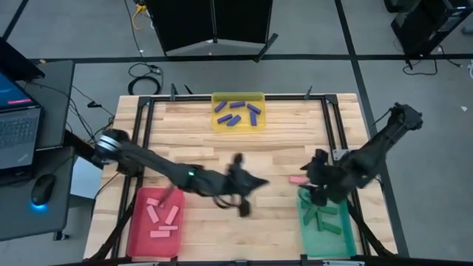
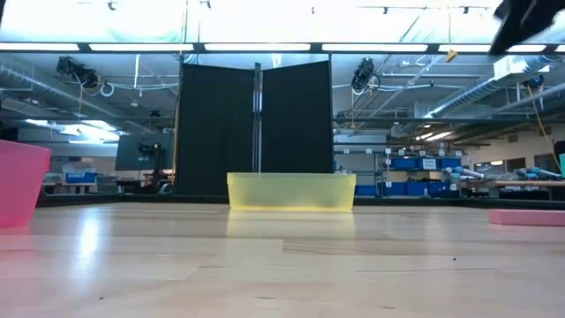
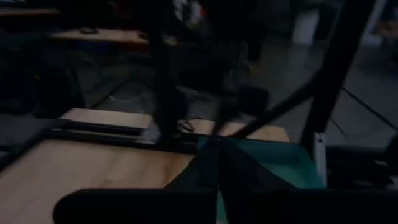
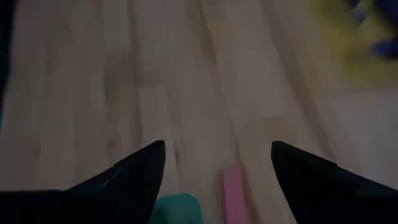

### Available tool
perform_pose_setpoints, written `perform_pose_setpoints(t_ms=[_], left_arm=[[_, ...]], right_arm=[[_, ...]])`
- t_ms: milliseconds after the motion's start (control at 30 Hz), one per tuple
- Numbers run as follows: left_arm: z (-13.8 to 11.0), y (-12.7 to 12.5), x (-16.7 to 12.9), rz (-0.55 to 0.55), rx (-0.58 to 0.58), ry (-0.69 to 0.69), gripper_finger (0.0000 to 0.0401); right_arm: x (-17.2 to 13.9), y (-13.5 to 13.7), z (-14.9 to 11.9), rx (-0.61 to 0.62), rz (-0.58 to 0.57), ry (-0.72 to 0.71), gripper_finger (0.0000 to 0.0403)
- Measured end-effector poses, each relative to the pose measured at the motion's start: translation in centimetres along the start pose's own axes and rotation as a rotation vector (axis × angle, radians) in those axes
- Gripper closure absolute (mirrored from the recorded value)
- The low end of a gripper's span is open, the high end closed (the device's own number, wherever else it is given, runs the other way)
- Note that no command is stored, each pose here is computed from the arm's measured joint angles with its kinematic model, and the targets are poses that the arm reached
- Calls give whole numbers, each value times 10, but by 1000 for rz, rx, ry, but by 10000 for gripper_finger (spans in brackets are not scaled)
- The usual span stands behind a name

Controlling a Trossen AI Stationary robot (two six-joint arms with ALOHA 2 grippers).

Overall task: Sort blocks
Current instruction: Put the pink block into the red bin

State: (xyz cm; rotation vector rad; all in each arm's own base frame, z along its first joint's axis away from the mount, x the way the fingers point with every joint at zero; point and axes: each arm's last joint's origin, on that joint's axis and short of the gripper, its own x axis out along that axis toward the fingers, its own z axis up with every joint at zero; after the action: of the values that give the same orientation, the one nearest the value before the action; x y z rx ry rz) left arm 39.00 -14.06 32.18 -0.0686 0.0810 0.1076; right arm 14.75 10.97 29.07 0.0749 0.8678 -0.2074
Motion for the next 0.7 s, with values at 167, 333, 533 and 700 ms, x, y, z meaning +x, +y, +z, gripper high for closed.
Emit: perform_pose_setpoints(t_ms=[167, 333, 533, 700], left_arm=[[-3, 34, -72, 85, -60, -108, 384], [-14, 65, -130, 159, -121, -196, 383], [-25, 92, -173, 175, -187, -288, 383], [-26, 107, -200, 170, -221, -337, 382]], right_arm=[[41, -12, 5, 32, 38, 196, 94], [82, -24, 15, 37, 33, 396, 94], [132, -31, 19, 31, 30, 598, 92], [167, -32, 15, 19, -9, 750, 92]])
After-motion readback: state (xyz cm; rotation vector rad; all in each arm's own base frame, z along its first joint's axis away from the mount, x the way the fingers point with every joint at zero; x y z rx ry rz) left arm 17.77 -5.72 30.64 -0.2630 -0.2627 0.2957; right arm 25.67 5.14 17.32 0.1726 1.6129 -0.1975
